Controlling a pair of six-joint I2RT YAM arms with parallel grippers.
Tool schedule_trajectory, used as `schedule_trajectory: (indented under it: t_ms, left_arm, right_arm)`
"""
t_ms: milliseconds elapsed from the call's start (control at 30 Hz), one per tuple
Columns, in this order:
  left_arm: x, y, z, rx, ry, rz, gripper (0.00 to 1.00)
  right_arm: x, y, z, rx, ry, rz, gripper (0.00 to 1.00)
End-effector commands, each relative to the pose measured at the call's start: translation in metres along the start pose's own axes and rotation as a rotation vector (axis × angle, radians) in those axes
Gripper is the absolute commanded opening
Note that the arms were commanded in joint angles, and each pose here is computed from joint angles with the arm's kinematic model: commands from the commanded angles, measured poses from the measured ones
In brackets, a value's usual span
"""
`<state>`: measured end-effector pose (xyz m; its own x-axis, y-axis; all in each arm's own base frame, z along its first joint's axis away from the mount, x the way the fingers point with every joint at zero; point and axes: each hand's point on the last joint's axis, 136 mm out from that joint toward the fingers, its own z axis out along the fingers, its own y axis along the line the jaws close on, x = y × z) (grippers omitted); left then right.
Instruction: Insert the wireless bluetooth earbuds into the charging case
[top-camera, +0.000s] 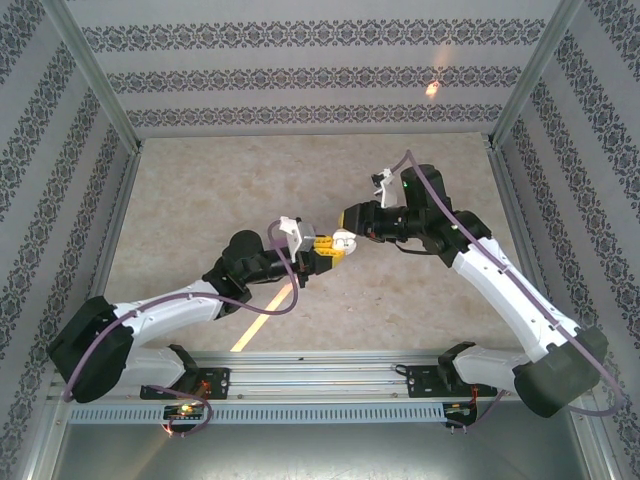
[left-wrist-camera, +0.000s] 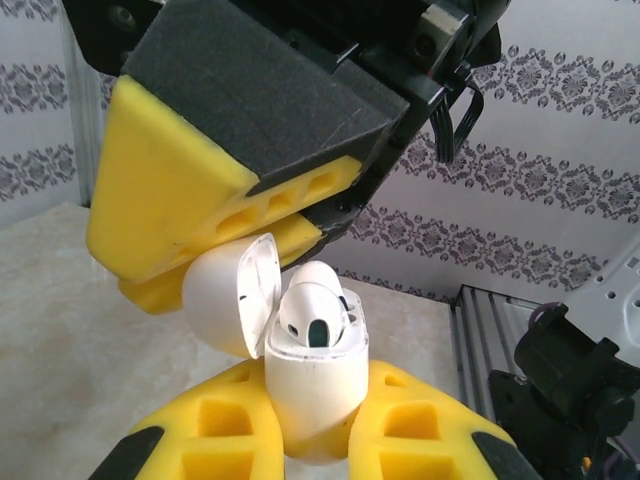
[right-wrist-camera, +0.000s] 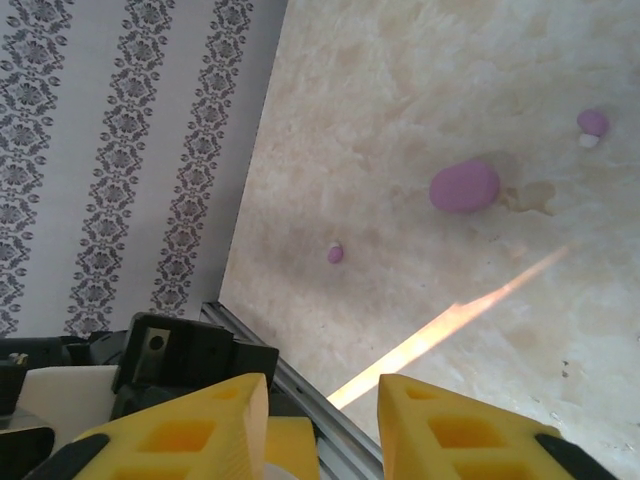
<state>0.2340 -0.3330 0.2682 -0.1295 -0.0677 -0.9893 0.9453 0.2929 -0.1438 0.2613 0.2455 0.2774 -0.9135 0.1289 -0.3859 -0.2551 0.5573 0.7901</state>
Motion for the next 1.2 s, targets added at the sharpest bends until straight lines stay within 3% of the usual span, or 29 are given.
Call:
schedule_trajectory:
  t_ms: [0,233,333,600,900,1000,1167]
  left_arm:
    - [-0.035,-0.007,0.006,0.03,-0.114,0.015,0.0]
    - [-0.027,0.008,0.006,-0.043,-0.098,-0.034,0.0]
    - [-0.022,0.017,0.003,-0.076,-0.086,-0.092,0.0]
    - [-0.011,0.052,-0.018,-0.212,-0.092,-0.246,0.0]
    - [0.043,0.155,-0.076,-0.555,0.088,-0.62,0.0]
    - [0.058,0.187,-0.089,-0.608,0.133,-0.765,0.0]
    - [0.084,0.242,-0.099,-0.689,0.18,-0.887,0.0]
  right_arm:
    - [0.021,0.017,-0.008,-0.091,0.059,-0.014,0.32]
    - [0.031,0.02,-0.017,-0.095,0.074,-0.043,0.3]
    - [0.036,0.012,-0.027,-0.025,0.073,-0.069,0.31]
    - [0.02,-0.018,-0.057,0.145,-0.062,-0.059,0.4]
    - [0.014,-0.056,-0.048,0.222,-0.1,0.048,0.4]
    - [0.012,-0.064,-0.035,0.232,-0.082,0.067,0.41]
    - [0.008,-0.073,-0.004,0.276,-0.021,0.061,0.41]
